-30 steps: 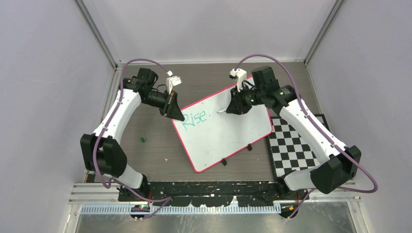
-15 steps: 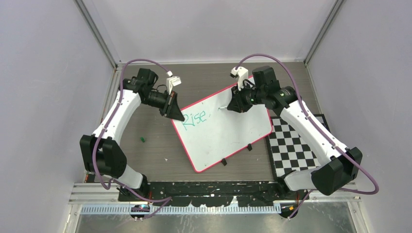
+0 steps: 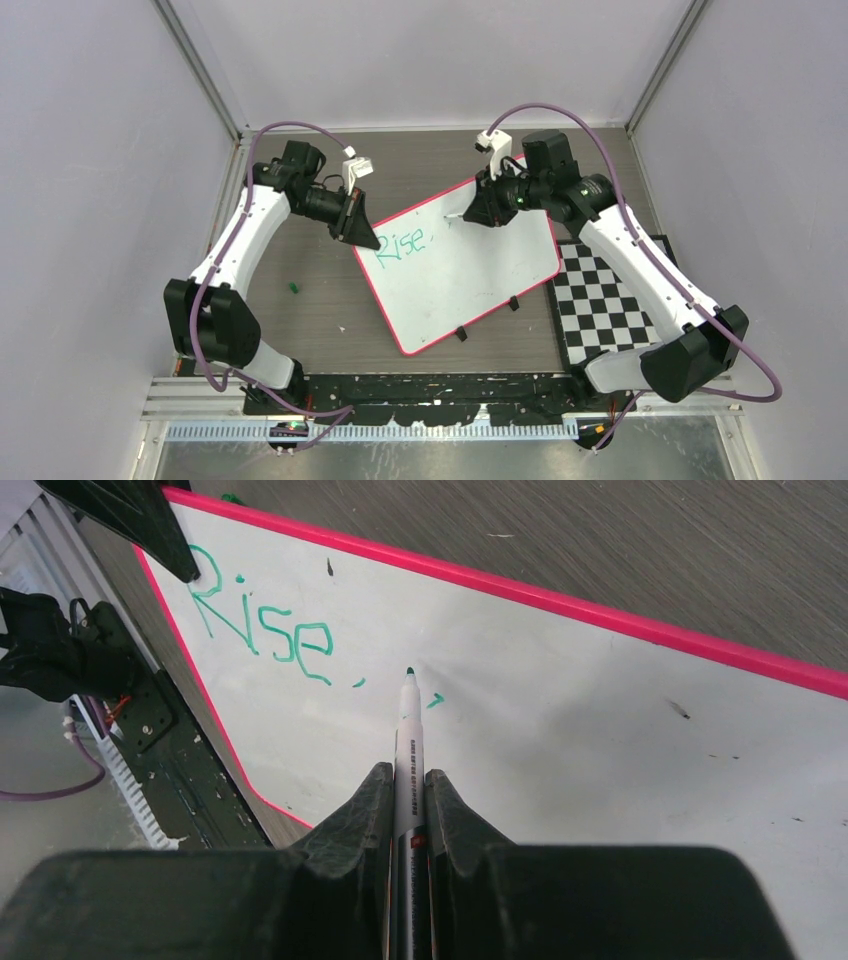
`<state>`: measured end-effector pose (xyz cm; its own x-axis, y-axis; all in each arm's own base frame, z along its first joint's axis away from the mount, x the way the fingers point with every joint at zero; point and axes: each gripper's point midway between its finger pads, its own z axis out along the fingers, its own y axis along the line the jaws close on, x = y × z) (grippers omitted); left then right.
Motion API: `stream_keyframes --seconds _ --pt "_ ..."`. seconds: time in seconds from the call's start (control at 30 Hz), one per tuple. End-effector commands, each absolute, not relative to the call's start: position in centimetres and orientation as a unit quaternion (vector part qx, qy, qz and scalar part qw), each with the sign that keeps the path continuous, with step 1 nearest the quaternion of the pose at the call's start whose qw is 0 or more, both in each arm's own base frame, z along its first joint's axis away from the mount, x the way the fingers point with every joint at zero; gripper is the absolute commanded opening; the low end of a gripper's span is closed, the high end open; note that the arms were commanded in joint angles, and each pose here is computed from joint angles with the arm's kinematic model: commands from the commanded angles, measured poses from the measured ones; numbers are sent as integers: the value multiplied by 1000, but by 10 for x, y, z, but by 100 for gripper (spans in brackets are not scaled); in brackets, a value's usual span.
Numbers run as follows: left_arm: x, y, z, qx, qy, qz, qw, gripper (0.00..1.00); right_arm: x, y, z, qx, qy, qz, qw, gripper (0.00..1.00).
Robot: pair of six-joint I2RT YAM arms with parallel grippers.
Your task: Write a sentence on the whiteboard
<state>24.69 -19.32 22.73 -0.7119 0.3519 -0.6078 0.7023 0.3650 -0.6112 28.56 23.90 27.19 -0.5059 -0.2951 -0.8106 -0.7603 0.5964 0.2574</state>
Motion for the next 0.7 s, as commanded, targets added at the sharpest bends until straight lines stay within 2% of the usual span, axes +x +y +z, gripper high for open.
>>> stream_keyframes --seconds 0.0,0.33,0.67 --pt "244 -195 227 352 799 -442 207 0 292 244 288 -329 799 307 400 0" --pt "243 -195 228 352 798 -442 209 0 308 236 279 -312 816 262 410 0" --pt "242 -194 228 354 797 -441 209 0 294 256 268 -346 810 271 388 0"
